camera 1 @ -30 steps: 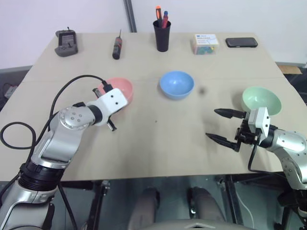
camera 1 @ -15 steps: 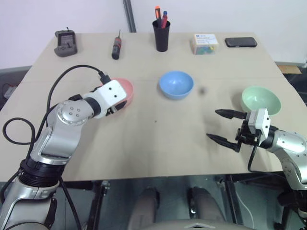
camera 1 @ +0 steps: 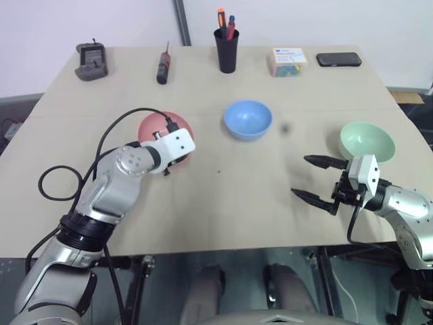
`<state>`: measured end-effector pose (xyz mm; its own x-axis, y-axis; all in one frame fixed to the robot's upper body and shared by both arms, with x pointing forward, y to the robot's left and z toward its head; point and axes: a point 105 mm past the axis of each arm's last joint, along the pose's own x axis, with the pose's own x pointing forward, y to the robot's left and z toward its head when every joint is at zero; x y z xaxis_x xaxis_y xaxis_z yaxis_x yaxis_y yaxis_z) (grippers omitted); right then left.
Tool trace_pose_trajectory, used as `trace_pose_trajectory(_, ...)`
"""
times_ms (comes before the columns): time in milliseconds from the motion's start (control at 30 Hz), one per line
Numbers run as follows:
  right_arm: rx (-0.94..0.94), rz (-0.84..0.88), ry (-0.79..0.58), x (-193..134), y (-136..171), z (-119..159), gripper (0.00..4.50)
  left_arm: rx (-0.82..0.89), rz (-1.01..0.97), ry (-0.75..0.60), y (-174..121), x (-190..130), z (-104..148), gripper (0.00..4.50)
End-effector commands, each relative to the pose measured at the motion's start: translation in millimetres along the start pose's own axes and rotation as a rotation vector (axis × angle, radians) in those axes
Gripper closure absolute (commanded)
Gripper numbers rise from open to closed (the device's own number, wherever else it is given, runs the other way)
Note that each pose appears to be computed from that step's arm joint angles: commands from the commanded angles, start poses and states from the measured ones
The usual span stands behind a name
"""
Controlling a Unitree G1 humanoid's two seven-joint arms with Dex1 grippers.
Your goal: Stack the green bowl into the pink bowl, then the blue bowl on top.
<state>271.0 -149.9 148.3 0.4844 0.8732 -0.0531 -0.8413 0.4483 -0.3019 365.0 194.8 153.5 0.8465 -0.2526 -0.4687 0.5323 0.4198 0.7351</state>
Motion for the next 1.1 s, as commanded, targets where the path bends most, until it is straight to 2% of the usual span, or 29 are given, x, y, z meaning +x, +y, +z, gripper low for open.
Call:
trace_pose_trajectory(33, -0.050, -0.010, -0.030, -1, 0, 13, 0.00, -0.023, 0.056, -0.026, 21, -14, 6, 3.76)
trace_pose_trajectory(67, -0.050, -0.011, -0.030, -1, 1, 13, 0.00, -0.033, 0.055, -0.029, 22, -16, 6, 3.75)
trace_pose_trajectory(100, -0.050, -0.011, -0.030, -1, 1, 13, 0.00, -0.041, 0.047, -0.030, 21, -17, 6, 3.50)
trace_pose_trajectory(133, -0.050, -0.011, -0.030, -1, 1, 13, 0.00, -0.035, 0.042, -0.031, 21, -18, 7, 3.18)
trace_pose_trajectory(233, -0.050, -0.013, -0.033, 0, 1, 14, 0.00, -0.013, 0.086, -0.007, 26, -19, 5, 1.81)
trace_pose_trajectory(267, -0.051, -0.012, -0.034, 0, 1, 14, 0.00, -0.004, 0.080, 0.001, 26, -21, 4, 1.53)
trace_pose_trajectory(500, -0.058, -0.007, -0.036, 2, -1, 14, 0.00, -0.035, 0.028, -0.040, 18, -30, 17, 1.53)
trace_pose_trajectory(733, -0.062, -0.007, -0.034, 3, -3, 12, 0.00, -0.109, 0.042, -0.070, 26, -42, 24, 1.53)
trace_pose_trajectory(1100, -0.066, 0.009, -0.037, 4, -5, 10, 0.00, -0.098, 0.060, 0.022, 22, -42, 9, 1.53)
